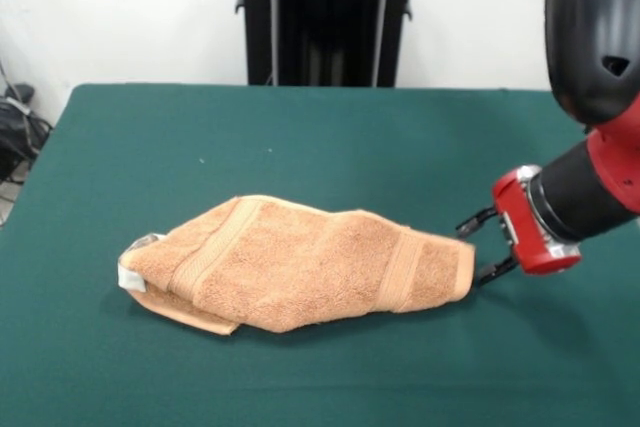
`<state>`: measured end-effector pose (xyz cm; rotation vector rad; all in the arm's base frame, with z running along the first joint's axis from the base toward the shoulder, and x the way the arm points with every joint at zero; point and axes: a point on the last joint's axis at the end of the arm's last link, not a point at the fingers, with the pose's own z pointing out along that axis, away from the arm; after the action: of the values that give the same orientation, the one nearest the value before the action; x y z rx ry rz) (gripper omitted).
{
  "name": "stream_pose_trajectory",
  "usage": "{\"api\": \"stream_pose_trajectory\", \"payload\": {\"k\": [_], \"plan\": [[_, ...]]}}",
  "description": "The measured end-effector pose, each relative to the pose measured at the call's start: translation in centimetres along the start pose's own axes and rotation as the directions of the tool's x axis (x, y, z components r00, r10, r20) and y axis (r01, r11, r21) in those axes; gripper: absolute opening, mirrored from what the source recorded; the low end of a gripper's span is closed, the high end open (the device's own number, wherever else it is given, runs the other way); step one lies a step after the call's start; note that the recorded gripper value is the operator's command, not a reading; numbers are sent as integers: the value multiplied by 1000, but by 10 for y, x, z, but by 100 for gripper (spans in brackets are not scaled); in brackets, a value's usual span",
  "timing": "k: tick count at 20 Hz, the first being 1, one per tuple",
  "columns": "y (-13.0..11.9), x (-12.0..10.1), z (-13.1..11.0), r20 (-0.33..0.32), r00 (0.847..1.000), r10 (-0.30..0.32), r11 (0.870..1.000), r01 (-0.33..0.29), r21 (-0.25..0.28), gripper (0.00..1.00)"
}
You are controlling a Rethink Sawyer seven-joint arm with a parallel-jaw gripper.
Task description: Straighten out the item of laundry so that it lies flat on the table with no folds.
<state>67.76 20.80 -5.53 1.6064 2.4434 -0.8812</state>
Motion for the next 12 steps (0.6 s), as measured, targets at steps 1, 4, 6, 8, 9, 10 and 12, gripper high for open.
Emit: {"api": "stream_pose_trajectory", "payload": {"k": [1,4,6,8,9,10,12], "plan": [[2,2,-1,1,1000,-4,1000,4,-4,100],[5,4,-2,3,1000,-10,1000,10,-10,100],[5,4,-2,3,1000,-9,1000,9,-10,100],[5,4,-2,3,1000,-9,1000,9,-11,100],[5,3,-3,3,1000,-8,1000,8,-11,100],[5,3,-3,3,1000,-8,1000,8,-12,100],[5,1,-5,2,1000,-5,1000,5,-14,100]]}}
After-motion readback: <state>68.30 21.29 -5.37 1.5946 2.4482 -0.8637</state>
